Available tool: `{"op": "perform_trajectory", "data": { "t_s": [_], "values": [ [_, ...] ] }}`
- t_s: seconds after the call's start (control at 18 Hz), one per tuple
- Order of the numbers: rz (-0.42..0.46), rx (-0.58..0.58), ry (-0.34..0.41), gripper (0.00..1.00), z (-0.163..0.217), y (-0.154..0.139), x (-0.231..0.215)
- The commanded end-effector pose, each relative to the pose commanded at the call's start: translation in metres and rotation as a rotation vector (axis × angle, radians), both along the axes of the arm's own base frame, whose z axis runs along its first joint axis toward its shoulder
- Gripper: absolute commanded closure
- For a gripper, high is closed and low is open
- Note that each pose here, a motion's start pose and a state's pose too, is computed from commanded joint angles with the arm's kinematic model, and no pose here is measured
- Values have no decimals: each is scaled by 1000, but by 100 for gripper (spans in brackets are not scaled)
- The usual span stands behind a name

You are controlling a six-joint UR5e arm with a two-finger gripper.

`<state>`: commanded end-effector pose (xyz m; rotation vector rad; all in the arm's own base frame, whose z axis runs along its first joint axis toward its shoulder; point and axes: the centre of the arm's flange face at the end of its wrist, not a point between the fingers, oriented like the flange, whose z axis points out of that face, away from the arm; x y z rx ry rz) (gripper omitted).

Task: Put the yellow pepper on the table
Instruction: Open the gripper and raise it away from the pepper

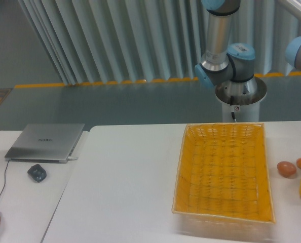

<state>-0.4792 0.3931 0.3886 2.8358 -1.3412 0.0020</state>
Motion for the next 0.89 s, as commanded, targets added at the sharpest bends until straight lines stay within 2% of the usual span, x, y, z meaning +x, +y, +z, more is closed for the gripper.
{"op": "perform_trajectory", "data": {
  "t_s": [0.33, 0.89],
  "values": [
    [-8, 34, -14, 0, 1, 6, 7],
    [-2, 27, -2, 0, 1, 2, 3]
  ]
}}
